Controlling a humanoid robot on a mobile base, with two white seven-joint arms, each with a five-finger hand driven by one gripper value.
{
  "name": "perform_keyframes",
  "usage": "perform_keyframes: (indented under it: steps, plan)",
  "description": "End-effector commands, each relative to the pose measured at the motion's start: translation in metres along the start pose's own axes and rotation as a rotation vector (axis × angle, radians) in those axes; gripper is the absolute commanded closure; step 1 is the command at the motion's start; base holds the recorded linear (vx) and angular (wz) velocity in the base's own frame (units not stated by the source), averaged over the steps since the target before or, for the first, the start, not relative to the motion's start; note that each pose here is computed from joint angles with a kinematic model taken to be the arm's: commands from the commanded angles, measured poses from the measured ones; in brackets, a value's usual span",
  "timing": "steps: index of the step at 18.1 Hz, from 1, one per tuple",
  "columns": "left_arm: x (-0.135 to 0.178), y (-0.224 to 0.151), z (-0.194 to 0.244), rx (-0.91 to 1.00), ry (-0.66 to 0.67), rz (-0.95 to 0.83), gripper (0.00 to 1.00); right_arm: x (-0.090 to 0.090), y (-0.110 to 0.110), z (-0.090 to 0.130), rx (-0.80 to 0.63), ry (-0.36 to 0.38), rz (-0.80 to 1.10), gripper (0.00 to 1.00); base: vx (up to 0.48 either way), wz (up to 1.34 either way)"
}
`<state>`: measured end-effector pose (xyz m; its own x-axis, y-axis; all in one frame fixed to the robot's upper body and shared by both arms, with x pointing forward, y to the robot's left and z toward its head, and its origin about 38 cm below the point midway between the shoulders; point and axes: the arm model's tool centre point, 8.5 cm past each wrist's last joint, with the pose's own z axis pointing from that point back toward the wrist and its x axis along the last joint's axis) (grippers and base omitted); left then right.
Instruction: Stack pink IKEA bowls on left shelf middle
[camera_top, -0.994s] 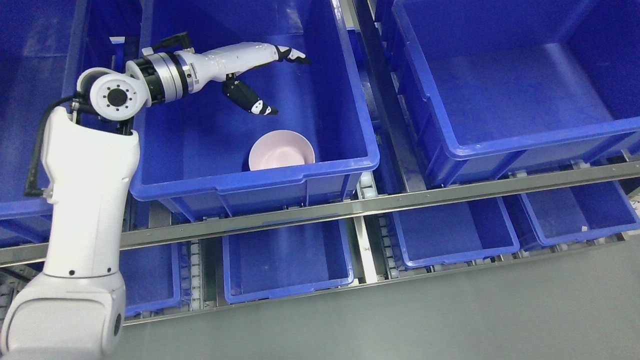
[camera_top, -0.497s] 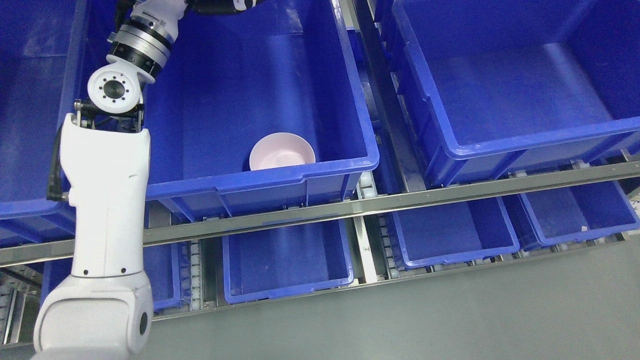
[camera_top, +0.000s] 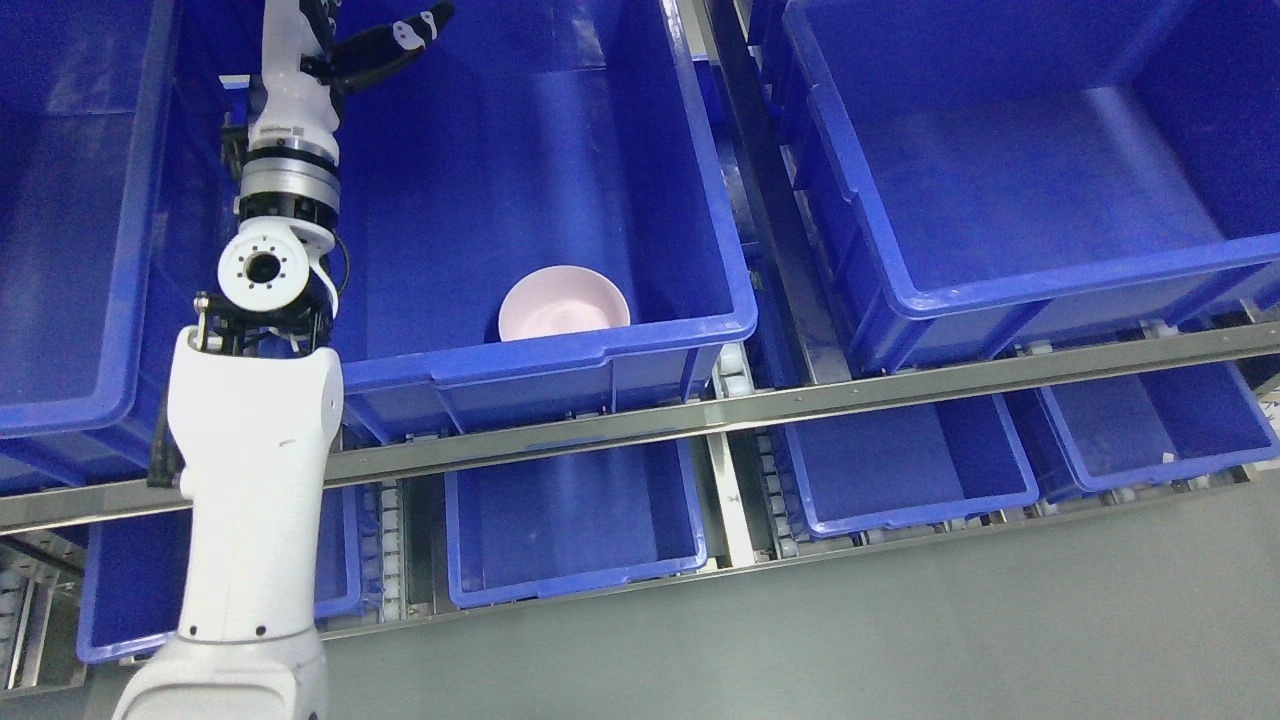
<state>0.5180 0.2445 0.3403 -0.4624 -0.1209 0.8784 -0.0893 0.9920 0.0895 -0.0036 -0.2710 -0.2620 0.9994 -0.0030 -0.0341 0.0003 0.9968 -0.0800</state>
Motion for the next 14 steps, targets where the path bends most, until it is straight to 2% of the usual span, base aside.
perform_keyframes:
  steps: [1, 6, 8, 10, 14]
  plan:
    - [0.014, 0.026, 0.042, 0.052, -0.061, 0.015, 0.00, -0.007, -0.011, -0.001, -0.018, -0.005, -0.011, 0.00, 0.000, 0.00]
    - [0.023, 0.026, 0.037, 0.054, -0.084, 0.018, 0.00, -0.007, -0.011, -0.001, -0.018, -0.005, -0.011, 0.00, 0.003, -0.02]
    - [0.048, 0.026, 0.021, 0.057, -0.144, 0.024, 0.00, -0.007, -0.011, -0.001, -0.018, -0.005, -0.011, 0.00, 0.000, 0.00]
    - [0.066, 0.026, 0.008, 0.058, -0.150, 0.029, 0.00, -0.007, -0.011, -0.001, -0.018, -0.004, -0.011, 0.00, -0.005, 0.00]
    - [0.074, 0.026, 0.004, 0.060, -0.156, 0.032, 0.00, -0.007, -0.011, -0.001, -0.018, -0.005, -0.011, 0.00, 0.001, 0.00]
